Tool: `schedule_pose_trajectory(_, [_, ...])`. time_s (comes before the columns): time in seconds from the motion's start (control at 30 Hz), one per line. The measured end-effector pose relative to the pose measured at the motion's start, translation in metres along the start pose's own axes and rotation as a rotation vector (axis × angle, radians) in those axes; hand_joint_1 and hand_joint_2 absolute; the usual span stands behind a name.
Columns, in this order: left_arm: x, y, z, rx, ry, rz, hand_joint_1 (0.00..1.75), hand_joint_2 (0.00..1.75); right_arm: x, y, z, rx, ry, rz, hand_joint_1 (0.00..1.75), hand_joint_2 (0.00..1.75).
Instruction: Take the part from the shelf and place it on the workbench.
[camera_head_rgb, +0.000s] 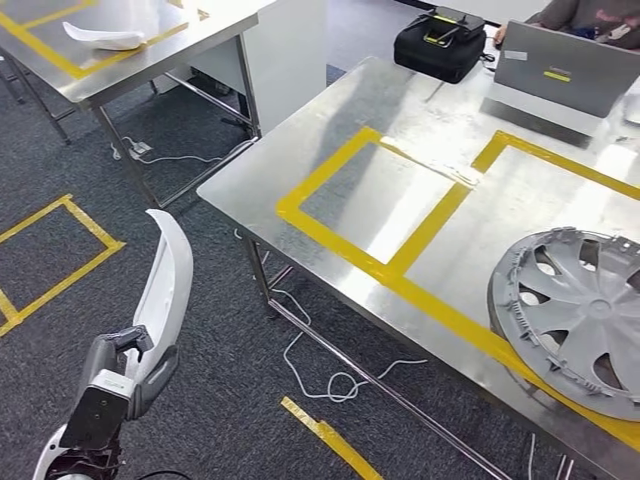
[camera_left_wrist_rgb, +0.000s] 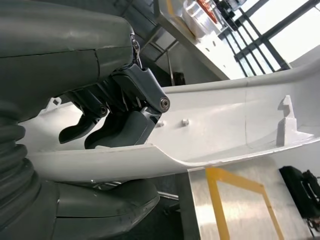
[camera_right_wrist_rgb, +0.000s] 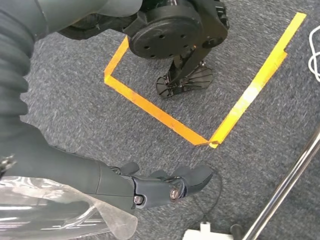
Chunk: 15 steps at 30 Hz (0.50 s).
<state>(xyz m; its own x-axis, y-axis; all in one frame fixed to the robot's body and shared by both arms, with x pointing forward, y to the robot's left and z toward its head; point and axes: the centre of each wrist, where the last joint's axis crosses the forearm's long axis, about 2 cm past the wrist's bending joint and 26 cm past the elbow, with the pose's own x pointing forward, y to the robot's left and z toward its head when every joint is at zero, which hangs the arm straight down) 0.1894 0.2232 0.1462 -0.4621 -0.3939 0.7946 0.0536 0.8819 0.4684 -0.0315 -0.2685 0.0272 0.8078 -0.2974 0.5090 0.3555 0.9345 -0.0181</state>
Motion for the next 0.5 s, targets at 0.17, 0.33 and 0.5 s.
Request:
schedule_pose_trajectory(0.17, [-0.0002, 0.0004, -0.0004, 0.002, 0.001, -0.001, 1.75, 1.75, 0.0001, -0.0001, 0.0001, 0.000, 0.000, 0.000, 0.00, 1.75])
schedule_pose_trajectory(0.33, [-0.0006, 0.0012, -0.0014, 0.005, 0.002, -0.007, 1.75, 1.75, -0.0014, -0.0011, 0.0017, 0.000, 0.004, 0.002, 0.00, 1.75])
schedule_pose_trajectory(0.5, [-0.0035, 0.0009, -0.0039, -0.018, 0.029, -0.054, 1.75, 1.75, -0.0011, -0.0012, 0.0017, 0.018, 0.000, 0.027, 0.00, 1.75])
